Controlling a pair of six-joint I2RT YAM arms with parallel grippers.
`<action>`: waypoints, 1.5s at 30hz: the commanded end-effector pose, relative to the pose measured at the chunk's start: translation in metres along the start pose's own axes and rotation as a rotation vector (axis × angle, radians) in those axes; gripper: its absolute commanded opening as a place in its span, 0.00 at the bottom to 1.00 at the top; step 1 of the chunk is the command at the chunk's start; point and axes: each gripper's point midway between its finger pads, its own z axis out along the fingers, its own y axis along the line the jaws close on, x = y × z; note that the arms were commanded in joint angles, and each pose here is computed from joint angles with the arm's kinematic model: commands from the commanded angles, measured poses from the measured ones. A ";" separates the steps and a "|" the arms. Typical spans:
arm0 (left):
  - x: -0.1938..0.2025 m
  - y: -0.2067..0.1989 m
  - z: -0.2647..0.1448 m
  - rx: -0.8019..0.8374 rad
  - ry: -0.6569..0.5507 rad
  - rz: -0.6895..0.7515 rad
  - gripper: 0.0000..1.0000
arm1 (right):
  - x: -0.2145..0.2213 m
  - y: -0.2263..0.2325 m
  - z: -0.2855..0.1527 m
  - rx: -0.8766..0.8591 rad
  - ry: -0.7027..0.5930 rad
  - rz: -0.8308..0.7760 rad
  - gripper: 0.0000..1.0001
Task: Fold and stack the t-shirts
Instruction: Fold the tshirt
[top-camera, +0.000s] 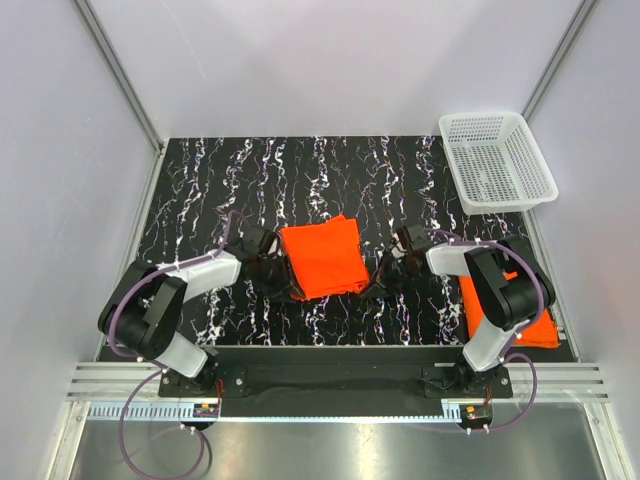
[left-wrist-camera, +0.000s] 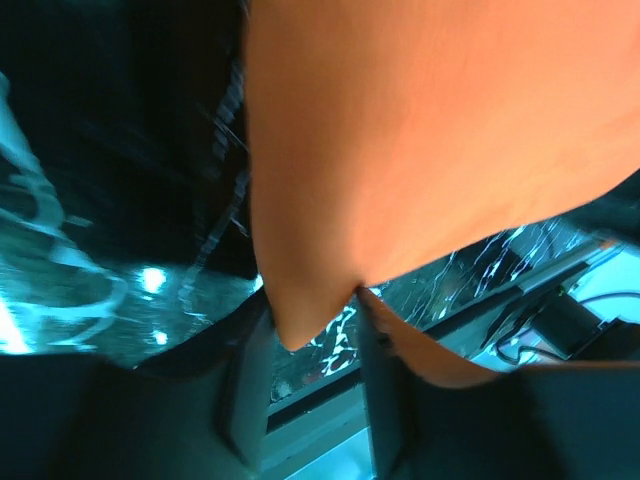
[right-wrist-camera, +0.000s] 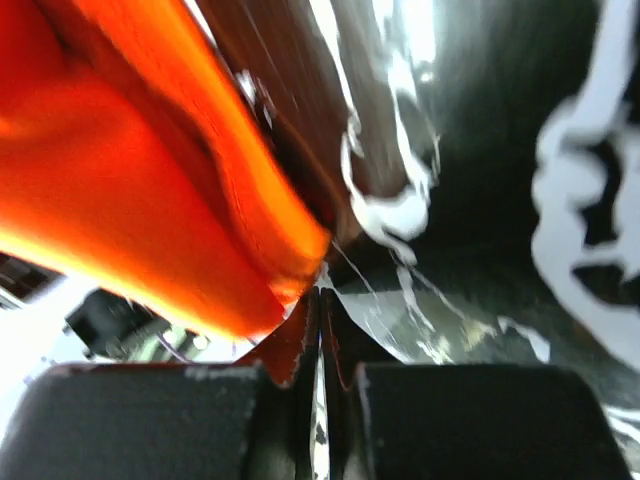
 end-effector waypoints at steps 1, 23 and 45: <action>0.010 -0.018 0.010 0.037 -0.016 -0.008 0.37 | -0.044 0.030 -0.001 -0.030 -0.138 0.000 0.06; -0.123 -0.125 -0.074 0.235 -0.257 0.423 0.68 | -0.163 0.068 -0.073 -0.097 -0.272 -0.140 0.61; -0.290 -0.113 -0.020 0.007 -0.421 0.501 0.52 | -0.114 0.050 -0.043 -0.173 -0.164 0.027 0.39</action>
